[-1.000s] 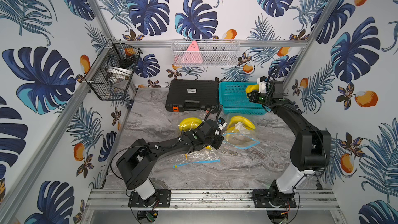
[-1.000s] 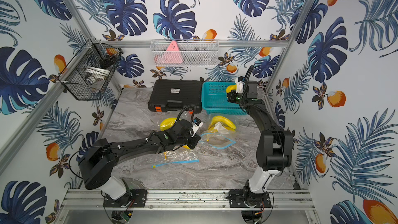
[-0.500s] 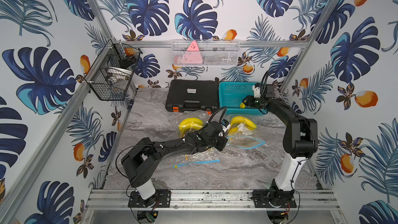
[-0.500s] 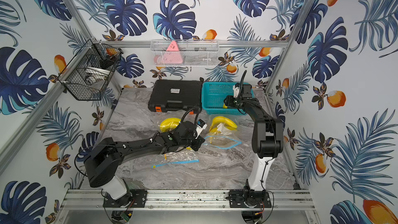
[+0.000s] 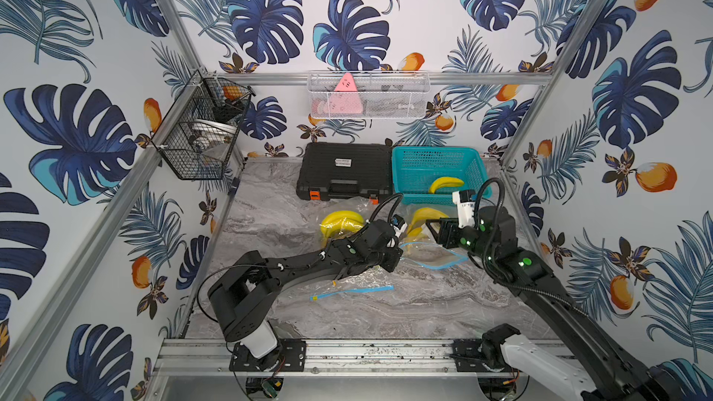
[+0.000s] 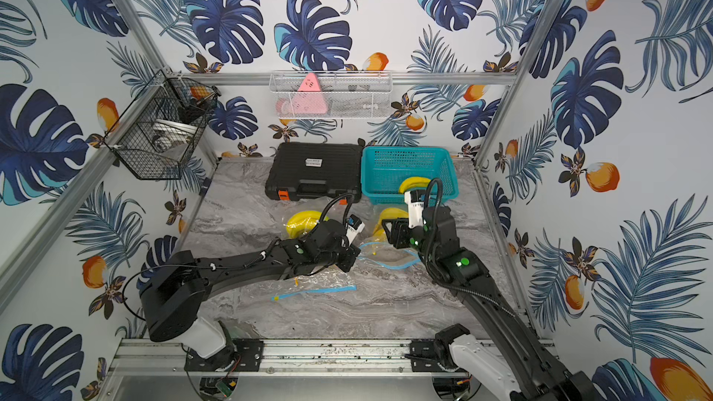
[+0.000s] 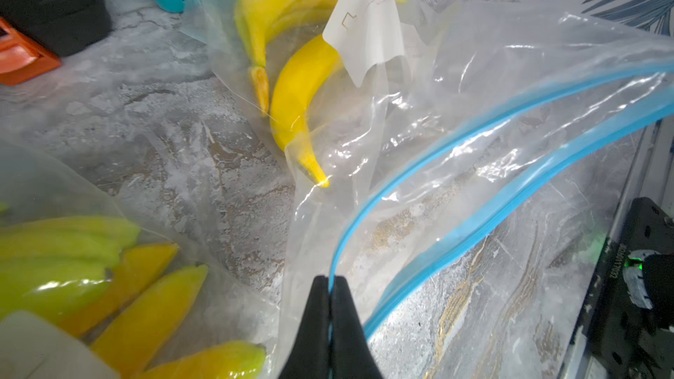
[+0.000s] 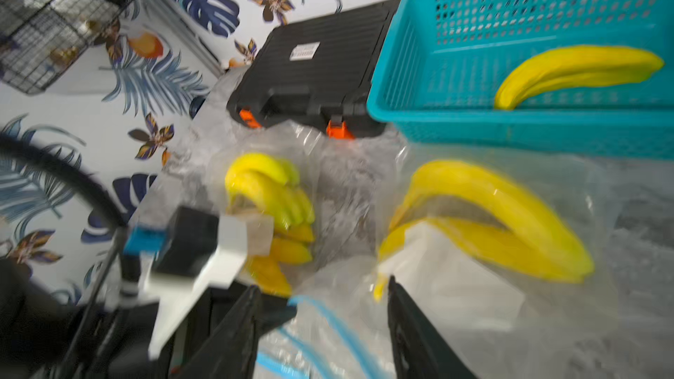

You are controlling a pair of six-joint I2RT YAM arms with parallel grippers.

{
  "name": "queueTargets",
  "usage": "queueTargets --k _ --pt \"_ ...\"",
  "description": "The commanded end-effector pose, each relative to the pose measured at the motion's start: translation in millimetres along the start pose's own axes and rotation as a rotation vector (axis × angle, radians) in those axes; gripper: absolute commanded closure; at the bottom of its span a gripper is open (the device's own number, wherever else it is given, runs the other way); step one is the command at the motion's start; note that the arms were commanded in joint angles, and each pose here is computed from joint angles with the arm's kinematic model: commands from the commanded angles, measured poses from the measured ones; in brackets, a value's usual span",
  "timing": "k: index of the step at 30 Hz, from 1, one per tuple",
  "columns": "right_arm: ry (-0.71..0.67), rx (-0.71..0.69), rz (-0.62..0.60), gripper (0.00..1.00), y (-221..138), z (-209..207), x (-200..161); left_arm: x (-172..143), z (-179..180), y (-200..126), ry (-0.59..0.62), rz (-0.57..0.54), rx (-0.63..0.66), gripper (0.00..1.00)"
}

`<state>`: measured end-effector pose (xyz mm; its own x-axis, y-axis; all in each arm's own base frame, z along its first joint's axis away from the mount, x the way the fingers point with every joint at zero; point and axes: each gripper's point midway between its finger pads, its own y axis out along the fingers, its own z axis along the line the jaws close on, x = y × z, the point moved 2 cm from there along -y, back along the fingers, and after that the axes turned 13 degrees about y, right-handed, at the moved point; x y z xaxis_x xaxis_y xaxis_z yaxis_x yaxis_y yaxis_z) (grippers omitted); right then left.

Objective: Open the zip-top bag and take out the banana
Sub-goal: Pick up the banana from the zipper food storage bag.

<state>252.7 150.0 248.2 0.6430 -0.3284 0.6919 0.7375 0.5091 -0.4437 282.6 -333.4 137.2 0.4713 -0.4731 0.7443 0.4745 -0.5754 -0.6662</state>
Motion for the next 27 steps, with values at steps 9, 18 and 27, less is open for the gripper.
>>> queueTargets --k 9,18,27 --pt "0.010 -0.078 0.102 0.57 -7.4 -8.7 -72.0 13.2 3.3 2.0 -0.033 -0.006 0.023 1.00" --pt "0.051 -0.225 0.055 0.54 29.2 -39.5 -81.3 11.3 2.1 -9.8 -0.033 -0.019 0.019 1.00" --pt "0.107 -0.247 0.015 0.48 52.9 -53.6 -68.5 -0.6 -7.5 -7.1 -0.039 -0.009 -0.005 1.00"
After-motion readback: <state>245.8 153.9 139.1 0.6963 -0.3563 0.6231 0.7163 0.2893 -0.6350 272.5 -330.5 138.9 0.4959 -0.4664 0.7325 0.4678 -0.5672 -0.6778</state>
